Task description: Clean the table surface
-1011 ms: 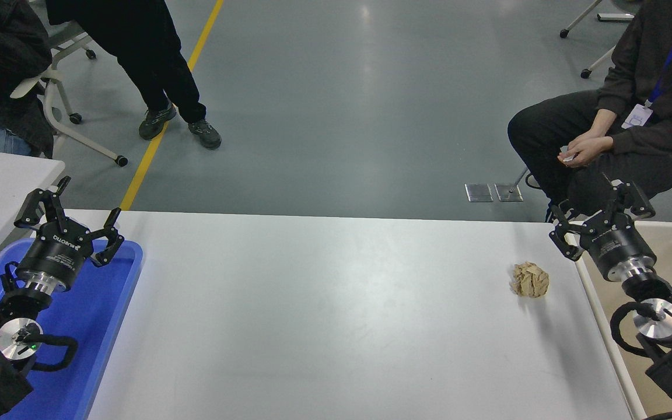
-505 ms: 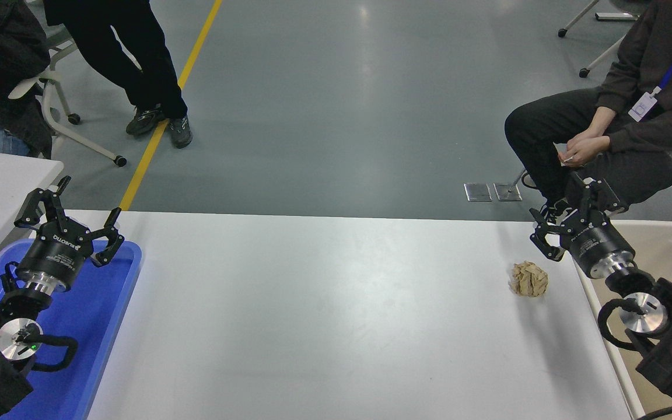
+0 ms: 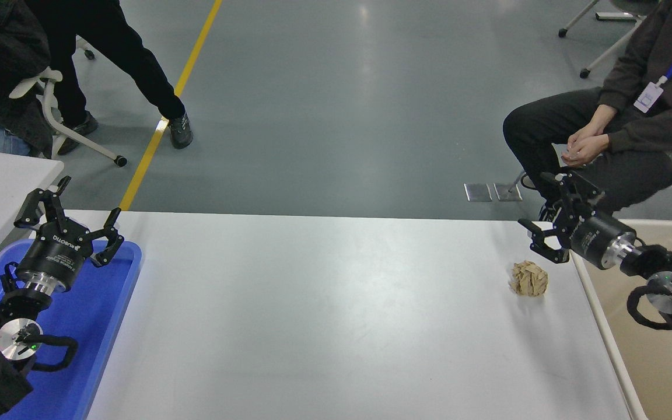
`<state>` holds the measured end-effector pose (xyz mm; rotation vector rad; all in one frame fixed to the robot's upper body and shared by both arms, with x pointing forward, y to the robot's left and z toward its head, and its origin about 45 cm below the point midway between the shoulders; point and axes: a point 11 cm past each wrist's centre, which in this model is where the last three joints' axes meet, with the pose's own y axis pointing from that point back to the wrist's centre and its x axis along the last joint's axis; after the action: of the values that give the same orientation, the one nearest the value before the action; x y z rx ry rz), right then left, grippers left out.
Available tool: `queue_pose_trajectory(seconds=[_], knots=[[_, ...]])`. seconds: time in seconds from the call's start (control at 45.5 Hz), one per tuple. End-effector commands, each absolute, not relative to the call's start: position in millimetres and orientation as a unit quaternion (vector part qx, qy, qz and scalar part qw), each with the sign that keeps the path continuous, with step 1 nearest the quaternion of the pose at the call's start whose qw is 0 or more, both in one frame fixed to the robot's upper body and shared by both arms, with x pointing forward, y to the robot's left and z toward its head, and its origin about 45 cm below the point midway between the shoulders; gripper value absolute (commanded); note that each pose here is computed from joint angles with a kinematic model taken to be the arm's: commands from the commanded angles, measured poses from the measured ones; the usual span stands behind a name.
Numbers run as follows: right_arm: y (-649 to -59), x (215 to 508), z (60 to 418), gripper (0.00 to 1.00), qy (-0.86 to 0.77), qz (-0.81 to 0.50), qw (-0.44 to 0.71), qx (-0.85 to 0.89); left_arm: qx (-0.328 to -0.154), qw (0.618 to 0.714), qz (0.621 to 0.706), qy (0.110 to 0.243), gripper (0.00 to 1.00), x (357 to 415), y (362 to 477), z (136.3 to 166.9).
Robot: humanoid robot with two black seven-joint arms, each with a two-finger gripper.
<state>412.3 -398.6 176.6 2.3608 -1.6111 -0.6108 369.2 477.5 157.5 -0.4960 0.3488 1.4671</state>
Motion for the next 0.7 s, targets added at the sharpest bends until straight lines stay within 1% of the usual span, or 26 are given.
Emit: queue_pose_trajectory(seconds=[0.0, 0.11, 0.286, 0.44, 0.681], knots=[[-396, 386, 173, 1.00, -0.486, -0.235, 0.226, 0.811, -0.223, 0.7013, 0.6589, 0.157, 1.00, 369.2, 477.4, 157.5], [-394, 379, 165, 0.99, -0.472, -0.254, 0.270, 0.800, -0.223, 0.7013, 0.6589, 0.157, 1.00, 369.2, 477.4, 157.5], [-386, 393, 174, 0.99, -0.476, -0.261, 0.319, 0.777, -0.223, 0.7013, 0.6589, 0.157, 1.00, 369.2, 477.4, 157.5], [-376, 406, 180, 0.99, -0.490, -0.270, 0.325, 0.763, -0.223, 0.7013, 0.6589, 0.157, 1.00, 369.2, 477.4, 157.5], [-353, 412, 152, 0.99, -0.525, -0.308, 0.375, 0.699, -0.223, 0.7013, 0.6589, 0.157, 1.00, 369.2, 477.4, 157.5]])
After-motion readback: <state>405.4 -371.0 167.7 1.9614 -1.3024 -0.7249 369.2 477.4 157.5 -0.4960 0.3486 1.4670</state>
